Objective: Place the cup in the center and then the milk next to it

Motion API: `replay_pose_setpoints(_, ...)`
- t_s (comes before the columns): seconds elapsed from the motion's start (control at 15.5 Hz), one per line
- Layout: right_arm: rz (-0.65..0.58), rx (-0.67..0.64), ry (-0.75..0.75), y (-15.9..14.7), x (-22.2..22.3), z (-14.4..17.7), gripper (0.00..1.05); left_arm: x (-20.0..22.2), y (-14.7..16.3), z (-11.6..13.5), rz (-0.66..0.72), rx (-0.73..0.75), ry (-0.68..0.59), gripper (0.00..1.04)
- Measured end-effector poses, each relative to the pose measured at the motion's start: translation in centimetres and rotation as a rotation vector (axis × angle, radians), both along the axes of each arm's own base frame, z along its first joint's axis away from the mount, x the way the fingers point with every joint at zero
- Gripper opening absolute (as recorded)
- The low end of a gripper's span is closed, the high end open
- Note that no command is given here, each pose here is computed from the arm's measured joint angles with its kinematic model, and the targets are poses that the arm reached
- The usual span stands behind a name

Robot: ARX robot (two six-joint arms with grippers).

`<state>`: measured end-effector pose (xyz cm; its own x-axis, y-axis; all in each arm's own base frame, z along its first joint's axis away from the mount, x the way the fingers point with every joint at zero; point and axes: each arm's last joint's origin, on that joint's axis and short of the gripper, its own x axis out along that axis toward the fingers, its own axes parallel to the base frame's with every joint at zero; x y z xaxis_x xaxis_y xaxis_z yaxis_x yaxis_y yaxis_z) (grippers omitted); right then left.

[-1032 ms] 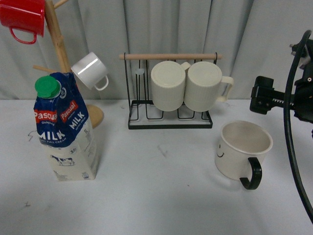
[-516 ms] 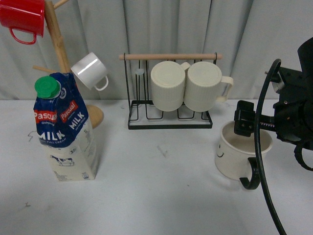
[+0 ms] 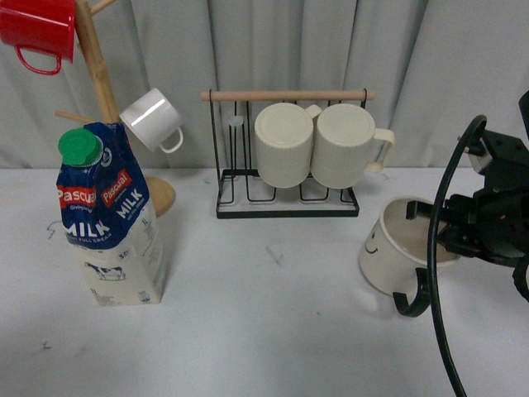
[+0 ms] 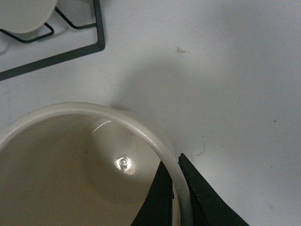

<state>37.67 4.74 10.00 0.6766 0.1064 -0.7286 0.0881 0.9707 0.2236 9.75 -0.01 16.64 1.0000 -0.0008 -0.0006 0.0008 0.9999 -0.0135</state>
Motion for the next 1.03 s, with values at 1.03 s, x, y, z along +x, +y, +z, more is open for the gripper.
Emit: replay_pose_setpoints(1.03, 0.326, -0.140, 0.088, 11.2, 4.7, 1.3, 0.03, 0.0, 0.0, 0.0, 0.000, 0.000, 0.000, 0.98)
